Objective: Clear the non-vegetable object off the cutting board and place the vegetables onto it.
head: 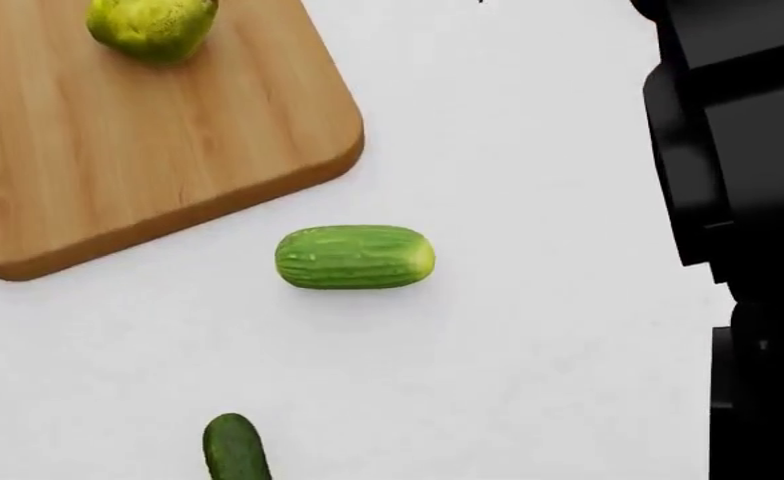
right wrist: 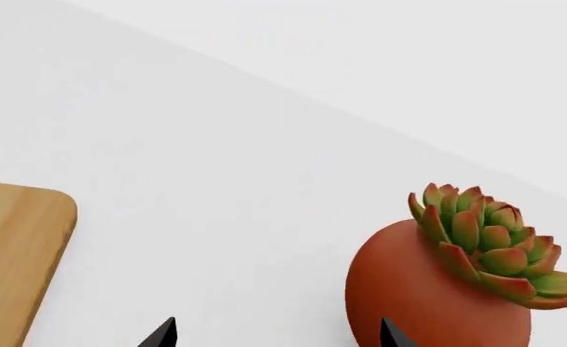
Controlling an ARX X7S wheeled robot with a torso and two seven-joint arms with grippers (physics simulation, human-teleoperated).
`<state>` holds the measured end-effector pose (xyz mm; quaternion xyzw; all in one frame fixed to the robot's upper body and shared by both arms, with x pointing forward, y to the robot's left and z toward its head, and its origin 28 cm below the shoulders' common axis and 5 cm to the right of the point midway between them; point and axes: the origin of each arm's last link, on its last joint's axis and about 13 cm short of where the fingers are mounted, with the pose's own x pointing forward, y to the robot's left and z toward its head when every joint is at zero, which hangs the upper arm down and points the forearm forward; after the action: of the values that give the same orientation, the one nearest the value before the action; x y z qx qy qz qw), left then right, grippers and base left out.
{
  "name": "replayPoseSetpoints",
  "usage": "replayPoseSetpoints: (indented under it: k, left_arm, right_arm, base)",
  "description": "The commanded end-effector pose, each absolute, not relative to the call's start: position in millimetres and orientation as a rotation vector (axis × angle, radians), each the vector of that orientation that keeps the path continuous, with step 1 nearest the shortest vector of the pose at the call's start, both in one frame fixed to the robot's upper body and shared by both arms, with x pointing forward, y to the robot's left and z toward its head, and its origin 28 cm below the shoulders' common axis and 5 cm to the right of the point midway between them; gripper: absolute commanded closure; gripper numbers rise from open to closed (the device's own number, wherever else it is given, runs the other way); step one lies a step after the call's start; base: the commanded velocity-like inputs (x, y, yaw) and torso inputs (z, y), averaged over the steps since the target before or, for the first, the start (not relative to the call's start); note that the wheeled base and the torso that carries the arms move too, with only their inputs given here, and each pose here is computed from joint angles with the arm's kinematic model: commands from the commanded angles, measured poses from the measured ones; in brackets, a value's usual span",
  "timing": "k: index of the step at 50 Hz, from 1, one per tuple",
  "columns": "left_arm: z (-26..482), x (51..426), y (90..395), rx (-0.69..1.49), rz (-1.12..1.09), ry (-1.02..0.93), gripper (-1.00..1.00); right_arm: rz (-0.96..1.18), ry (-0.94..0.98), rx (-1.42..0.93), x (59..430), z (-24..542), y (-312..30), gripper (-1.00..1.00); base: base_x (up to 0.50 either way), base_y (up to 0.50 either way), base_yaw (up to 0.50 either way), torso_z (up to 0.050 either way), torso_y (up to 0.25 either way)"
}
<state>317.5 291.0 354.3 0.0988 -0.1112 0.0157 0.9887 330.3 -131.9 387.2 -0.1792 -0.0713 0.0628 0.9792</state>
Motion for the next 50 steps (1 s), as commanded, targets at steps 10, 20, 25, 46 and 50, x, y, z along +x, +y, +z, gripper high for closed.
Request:
replayPoseSetpoints:
  k: [10, 20, 25, 46, 50]
  left_arm:
    - [367.2, 308.0, 285.8, 0.219, -0.062, -0.228, -1.0]
    - [373.0, 305.6, 278.6, 0.15, -0.231, -0.108, -1.0]
    - [374.6, 299.1, 276.8, 0.133, -0.338, -0.033, -1.0]
    - [384.6, 311.6, 267.2, 0.293, -0.465, 0.025, -1.0]
    - [381.9, 322.4, 264.7, 0.313, -0.438, 0.029, -1.0]
  right_arm:
    - [0.152, -0.147, -0.345, 331.3, 387.5, -129.6, -1.0]
    - [0.142, -0.14, -0.346, 333.5, 385.7, -132.1, -1.0]
    - [0.141, -0.136, -0.346, 333.4, 384.4, -131.7, -1.0]
    - [0.143, -0.129, -0.34, 335.7, 378.5, -131.2, -1.0]
    - [0.143, -0.129, -0.337, 335.5, 378.3, -130.7, -1.0]
  base:
    - [0.0, 0.0, 0.0, 0.0, 0.0]
    - [0.0, 0.0, 0.0, 0.0, 0.0]
    - [0.0, 0.0, 0.0, 0.0, 0.0]
    - [0.0, 0.0, 0.0, 0.0, 0.0]
    - [0.0, 0.0, 0.0, 0.0, 0.0]
